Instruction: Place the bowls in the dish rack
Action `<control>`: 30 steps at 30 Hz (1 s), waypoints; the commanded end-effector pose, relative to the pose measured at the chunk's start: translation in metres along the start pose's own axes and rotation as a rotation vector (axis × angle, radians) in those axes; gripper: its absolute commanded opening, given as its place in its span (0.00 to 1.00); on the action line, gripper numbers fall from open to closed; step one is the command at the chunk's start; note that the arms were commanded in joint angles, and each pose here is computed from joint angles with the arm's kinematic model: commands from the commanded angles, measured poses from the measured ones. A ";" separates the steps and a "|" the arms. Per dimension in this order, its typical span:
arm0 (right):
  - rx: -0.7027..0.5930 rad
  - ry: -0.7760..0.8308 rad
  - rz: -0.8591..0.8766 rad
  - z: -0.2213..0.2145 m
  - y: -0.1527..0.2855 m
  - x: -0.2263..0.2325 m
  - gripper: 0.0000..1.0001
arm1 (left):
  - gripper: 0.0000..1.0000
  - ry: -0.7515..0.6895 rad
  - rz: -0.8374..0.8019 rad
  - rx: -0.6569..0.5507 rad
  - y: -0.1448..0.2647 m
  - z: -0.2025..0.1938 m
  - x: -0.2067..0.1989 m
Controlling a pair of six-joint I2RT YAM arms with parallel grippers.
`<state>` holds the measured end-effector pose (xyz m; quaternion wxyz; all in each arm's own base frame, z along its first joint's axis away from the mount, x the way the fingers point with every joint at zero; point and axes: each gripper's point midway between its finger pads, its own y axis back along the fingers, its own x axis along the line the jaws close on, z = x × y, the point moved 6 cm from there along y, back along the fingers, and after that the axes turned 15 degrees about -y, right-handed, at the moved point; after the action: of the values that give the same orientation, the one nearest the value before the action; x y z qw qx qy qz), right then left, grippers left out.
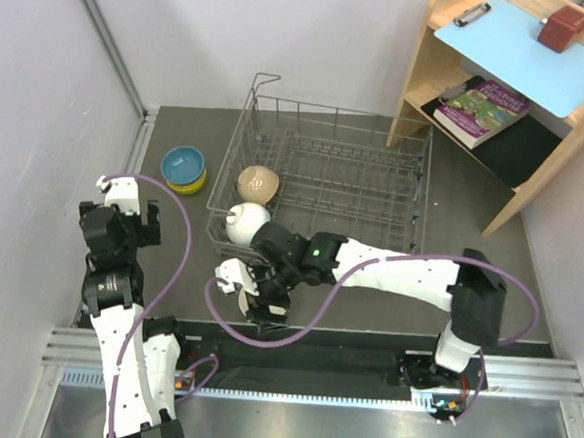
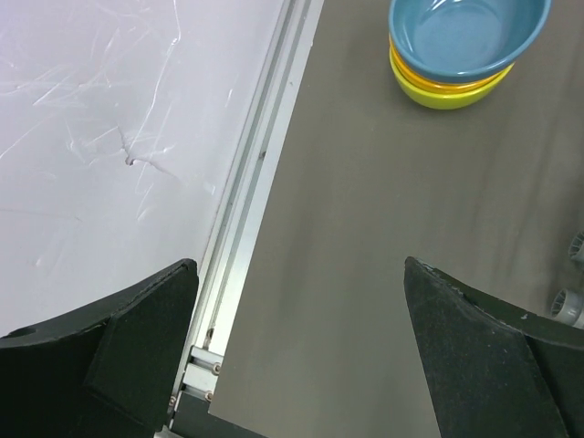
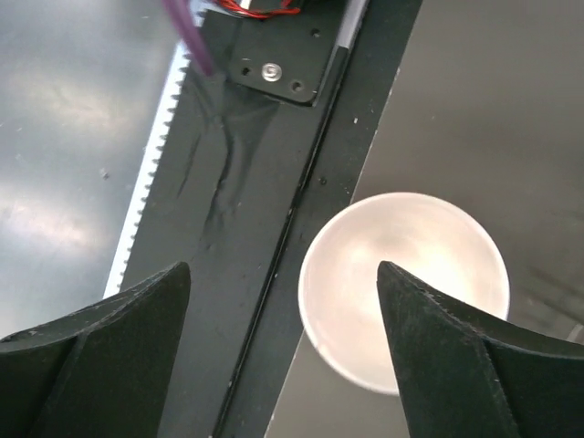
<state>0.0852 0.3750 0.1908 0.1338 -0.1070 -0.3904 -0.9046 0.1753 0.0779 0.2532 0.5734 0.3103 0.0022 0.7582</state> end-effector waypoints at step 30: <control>-0.016 -0.229 -0.258 -0.024 -0.071 -0.050 0.55 | 0.99 0.016 0.086 -0.023 -0.017 0.024 0.023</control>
<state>0.1061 0.4151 0.1072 -0.0037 -0.1855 -0.4133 -0.8915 0.1935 0.0937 0.2524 0.5467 0.3282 0.0243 0.7699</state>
